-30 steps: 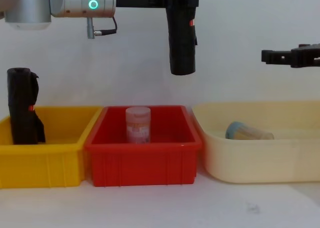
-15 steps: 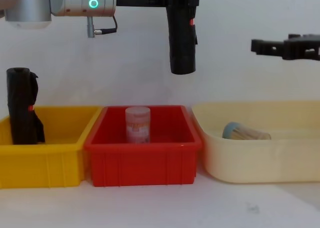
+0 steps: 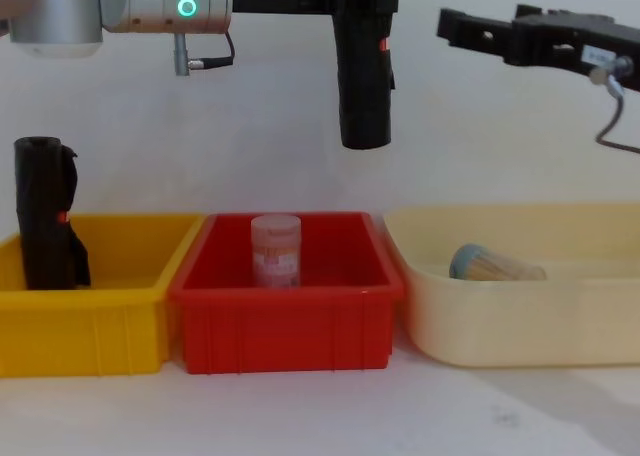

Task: Pick up the garbage bag with the one hand and transfer it to the other hand.

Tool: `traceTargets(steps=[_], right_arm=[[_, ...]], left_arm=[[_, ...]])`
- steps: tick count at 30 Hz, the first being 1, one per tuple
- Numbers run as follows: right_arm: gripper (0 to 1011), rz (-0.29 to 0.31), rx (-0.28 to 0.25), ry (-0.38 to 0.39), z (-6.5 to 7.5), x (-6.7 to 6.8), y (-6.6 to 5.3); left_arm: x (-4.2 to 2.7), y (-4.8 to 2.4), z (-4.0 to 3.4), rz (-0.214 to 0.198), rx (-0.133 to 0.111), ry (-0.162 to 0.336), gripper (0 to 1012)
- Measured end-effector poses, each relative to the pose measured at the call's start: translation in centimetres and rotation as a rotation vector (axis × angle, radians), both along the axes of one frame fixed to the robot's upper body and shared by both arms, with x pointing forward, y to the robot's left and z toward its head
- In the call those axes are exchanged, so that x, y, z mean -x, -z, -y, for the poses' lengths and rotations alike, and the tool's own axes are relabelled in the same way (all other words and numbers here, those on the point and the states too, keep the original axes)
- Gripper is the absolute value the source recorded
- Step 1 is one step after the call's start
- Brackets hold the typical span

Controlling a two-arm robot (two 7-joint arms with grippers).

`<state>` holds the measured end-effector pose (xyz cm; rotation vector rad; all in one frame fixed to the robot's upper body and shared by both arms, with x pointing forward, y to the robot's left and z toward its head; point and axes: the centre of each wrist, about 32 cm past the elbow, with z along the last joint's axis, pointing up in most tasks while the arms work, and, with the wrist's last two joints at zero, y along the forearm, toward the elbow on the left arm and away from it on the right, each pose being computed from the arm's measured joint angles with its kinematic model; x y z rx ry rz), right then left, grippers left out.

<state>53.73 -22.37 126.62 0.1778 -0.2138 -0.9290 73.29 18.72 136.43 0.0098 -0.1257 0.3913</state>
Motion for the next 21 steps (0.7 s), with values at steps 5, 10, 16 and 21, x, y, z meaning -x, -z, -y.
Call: traceTargets(steps=[5, 10, 16, 21], right_arm=[[1001, 0.022, -0.023, -0.019, -1.0, -0.2, 0.1], [1000, 0.018, -0.025, -0.026, -1.6, -0.6, 0.0], [1000, -0.016, 0.01, -0.023, -2.5, -1.4, -0.1], [1000, -0.05, 0.06, -0.009, -3.4, -2.7, -0.1]], left_arm=[[0.0, 0.02, 0.0, 0.0, 0.0, 0.0, 348], [0.0, 0.02, 0.01, 0.0, 0.0, 0.0, 348], [0.0, -0.01, 0.02, 0.001, 0.0, 0.001, 348], [0.0, -0.01, 0.02, 0.0, 0.0, 0.001, 348]])
